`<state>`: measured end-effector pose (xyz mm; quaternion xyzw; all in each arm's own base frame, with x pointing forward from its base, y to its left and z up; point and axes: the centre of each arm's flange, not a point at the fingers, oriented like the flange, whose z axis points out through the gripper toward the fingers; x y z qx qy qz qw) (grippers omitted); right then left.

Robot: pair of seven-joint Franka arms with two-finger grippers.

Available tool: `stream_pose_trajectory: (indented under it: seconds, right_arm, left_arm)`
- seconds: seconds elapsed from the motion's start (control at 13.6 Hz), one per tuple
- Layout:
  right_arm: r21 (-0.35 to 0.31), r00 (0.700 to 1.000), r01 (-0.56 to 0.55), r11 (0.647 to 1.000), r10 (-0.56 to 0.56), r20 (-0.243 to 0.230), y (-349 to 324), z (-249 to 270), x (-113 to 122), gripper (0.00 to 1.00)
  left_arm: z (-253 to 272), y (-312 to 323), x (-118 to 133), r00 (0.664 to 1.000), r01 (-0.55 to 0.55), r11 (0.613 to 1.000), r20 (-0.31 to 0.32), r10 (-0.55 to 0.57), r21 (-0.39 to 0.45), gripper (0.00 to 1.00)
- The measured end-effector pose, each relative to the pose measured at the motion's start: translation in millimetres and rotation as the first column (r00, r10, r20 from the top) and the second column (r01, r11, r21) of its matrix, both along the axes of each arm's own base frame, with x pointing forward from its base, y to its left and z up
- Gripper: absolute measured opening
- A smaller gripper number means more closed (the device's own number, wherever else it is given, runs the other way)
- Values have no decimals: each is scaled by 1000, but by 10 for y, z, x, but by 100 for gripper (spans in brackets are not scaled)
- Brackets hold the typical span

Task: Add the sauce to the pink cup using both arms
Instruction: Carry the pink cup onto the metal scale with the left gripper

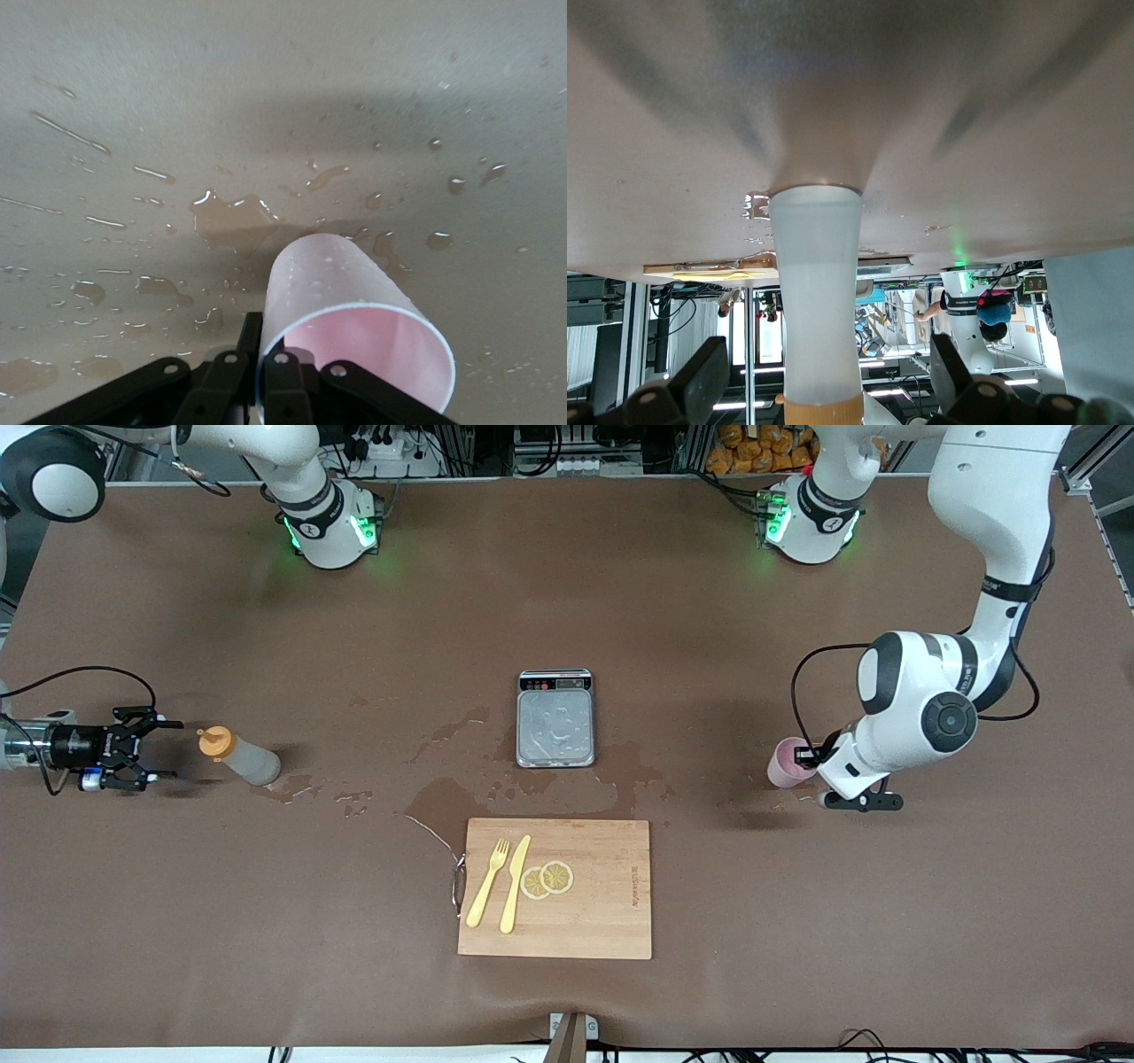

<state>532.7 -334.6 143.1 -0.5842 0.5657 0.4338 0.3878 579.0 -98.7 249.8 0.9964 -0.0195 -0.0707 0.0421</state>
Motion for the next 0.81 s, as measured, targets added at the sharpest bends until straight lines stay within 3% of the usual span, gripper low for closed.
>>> stream_pose_trajectory:
  seconds: [0.29, 0.81]
  right_arm:
    - [35, 1000, 11, 999, -11, 4, 59, -125, -11, 100]
    - [66, 1000, -6, 998, 5, 7, 422, -287, 87, 100]
  left_arm:
    - [393, -167, 11, 999, -42, 999, -23, 42, -1, 4]
    - [891, -1558, -230, 958, -284, 959, -51, 283, -5, 4]
